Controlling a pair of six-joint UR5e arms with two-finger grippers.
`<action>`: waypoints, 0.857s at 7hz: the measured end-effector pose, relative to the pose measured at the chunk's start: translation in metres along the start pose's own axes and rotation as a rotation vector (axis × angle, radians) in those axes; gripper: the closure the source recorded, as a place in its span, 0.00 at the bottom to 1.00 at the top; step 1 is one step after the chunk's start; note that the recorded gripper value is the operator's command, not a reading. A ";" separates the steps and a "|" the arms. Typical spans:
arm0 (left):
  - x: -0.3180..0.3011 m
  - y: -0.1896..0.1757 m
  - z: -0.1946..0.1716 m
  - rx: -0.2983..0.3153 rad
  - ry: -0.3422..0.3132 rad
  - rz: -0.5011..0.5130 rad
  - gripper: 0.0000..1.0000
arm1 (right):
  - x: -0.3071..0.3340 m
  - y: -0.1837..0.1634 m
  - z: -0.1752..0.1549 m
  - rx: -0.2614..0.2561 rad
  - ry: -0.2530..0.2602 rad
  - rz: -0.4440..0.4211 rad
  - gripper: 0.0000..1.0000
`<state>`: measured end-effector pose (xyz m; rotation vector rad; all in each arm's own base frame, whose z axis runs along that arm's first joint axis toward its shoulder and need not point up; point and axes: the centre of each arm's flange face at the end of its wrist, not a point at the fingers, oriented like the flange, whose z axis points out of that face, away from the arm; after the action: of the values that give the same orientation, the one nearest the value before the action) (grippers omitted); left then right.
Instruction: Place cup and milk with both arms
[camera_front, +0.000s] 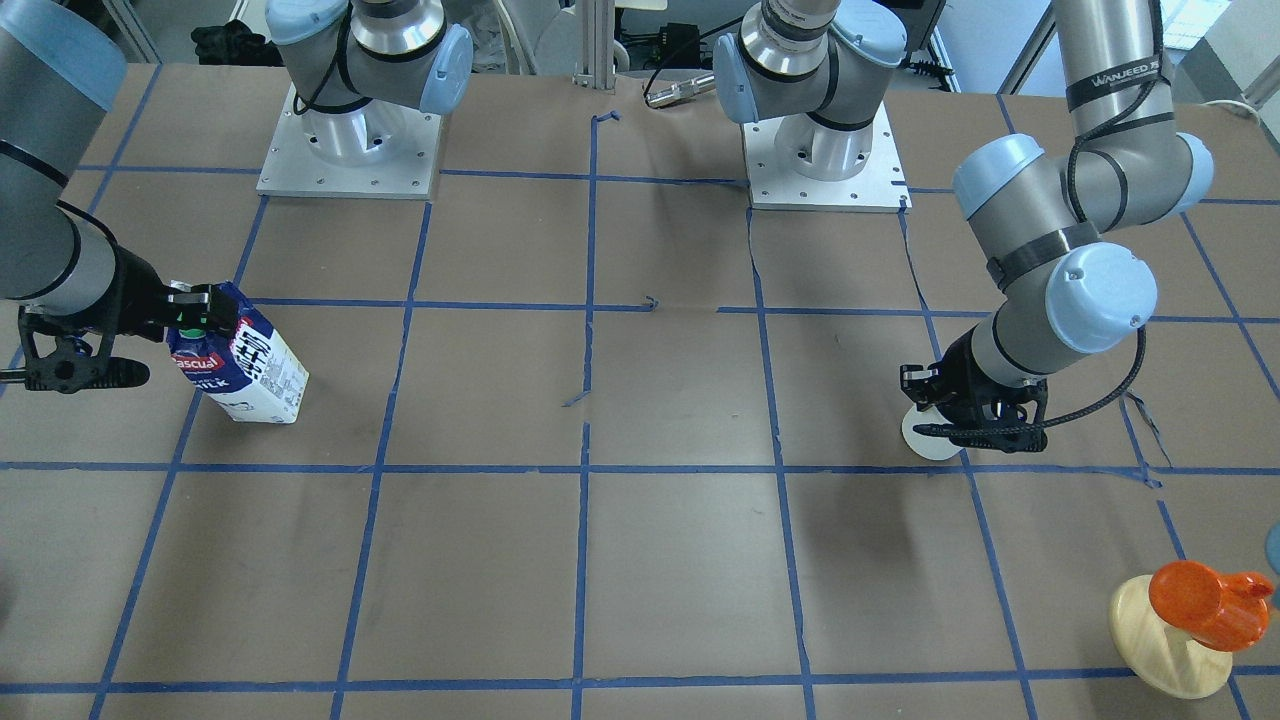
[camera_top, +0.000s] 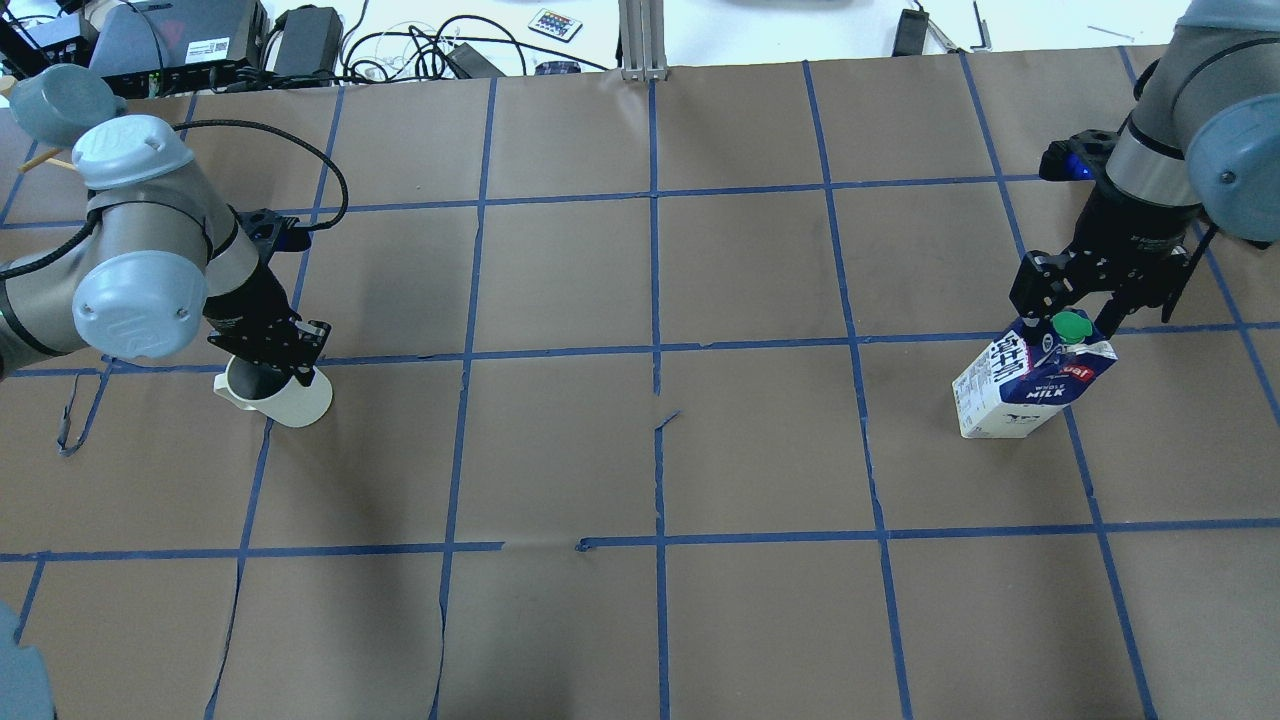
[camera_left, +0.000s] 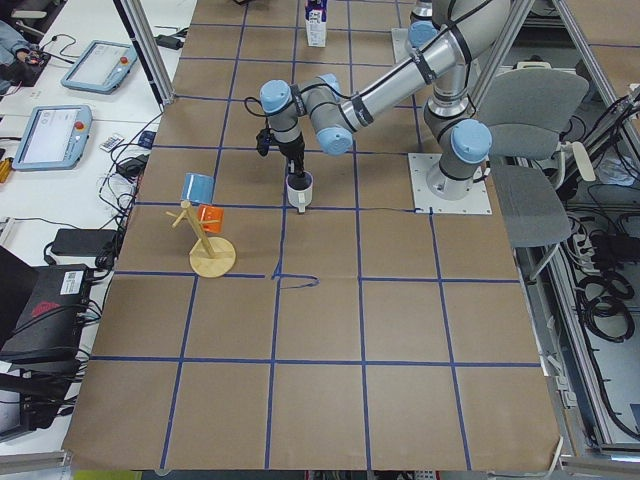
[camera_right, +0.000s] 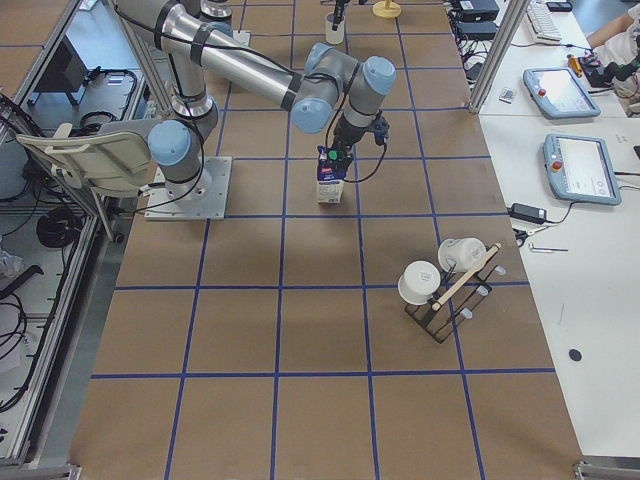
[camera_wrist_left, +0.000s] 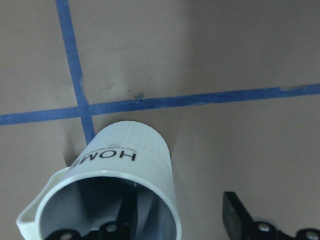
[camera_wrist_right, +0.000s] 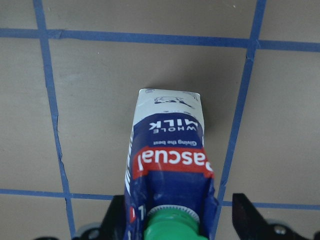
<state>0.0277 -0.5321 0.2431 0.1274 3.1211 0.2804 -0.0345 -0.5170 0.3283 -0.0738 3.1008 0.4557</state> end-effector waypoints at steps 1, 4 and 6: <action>0.001 -0.002 -0.006 0.013 -0.004 0.001 1.00 | 0.001 0.002 0.000 -0.012 0.007 0.010 0.26; 0.015 -0.024 -0.056 0.024 0.007 -0.026 1.00 | 0.000 0.003 -0.002 -0.013 0.000 0.033 0.26; 0.047 -0.038 -0.090 0.010 0.043 -0.093 1.00 | -0.001 0.001 -0.002 -0.007 -0.001 0.045 0.50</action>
<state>-0.0230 -0.5817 0.3250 -0.0244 3.1601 0.2693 -0.0339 -0.5169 0.3306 -0.0034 3.1057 0.4673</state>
